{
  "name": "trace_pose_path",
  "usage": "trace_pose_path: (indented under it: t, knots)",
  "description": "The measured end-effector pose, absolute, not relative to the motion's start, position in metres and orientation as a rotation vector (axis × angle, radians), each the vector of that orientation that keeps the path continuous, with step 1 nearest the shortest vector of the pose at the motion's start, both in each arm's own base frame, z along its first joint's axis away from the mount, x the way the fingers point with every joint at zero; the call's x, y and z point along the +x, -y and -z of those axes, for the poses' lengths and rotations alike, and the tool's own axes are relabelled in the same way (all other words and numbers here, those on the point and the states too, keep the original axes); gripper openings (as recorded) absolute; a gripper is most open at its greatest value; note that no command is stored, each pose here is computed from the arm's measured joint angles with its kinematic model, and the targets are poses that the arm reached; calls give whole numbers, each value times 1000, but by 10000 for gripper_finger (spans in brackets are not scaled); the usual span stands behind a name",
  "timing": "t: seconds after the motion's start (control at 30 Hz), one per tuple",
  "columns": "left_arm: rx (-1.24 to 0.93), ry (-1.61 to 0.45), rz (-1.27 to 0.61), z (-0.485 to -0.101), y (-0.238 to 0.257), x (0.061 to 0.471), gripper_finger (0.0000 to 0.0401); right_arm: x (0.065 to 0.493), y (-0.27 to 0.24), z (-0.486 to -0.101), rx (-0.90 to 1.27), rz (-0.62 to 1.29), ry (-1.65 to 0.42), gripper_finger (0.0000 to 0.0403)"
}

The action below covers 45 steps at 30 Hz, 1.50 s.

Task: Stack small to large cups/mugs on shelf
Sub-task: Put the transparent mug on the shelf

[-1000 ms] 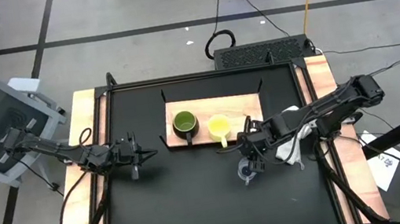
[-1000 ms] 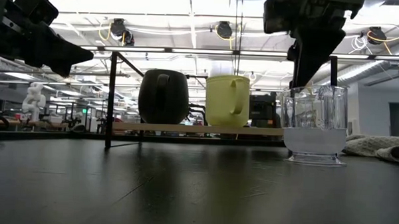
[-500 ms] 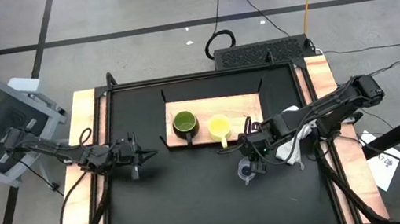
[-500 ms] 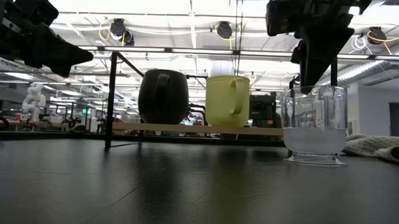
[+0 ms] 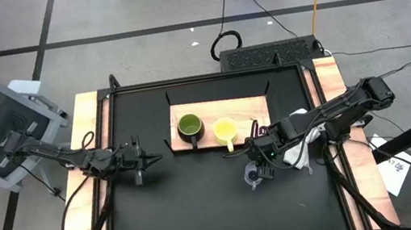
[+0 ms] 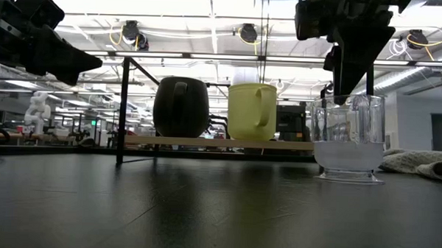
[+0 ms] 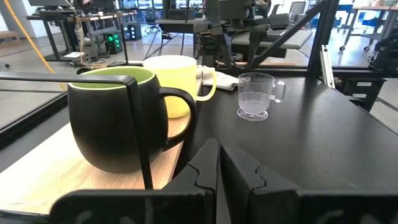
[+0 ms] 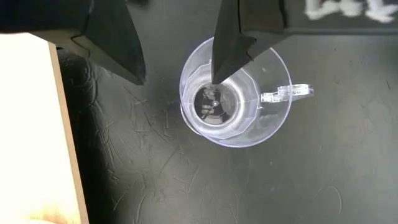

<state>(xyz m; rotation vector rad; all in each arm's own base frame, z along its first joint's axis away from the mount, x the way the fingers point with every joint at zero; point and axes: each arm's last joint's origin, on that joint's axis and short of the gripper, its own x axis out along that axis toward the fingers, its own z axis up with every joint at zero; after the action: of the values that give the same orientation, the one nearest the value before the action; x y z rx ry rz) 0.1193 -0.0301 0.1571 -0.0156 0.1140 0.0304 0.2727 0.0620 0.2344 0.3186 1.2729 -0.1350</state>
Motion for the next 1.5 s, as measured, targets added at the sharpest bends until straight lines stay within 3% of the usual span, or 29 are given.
trace_pose_path:
  t: [1.5]
  knots:
    - [-11, -126, -31, -156, 30, 119, 19, 273, -66, -220, 361, 75, -1256, 179]
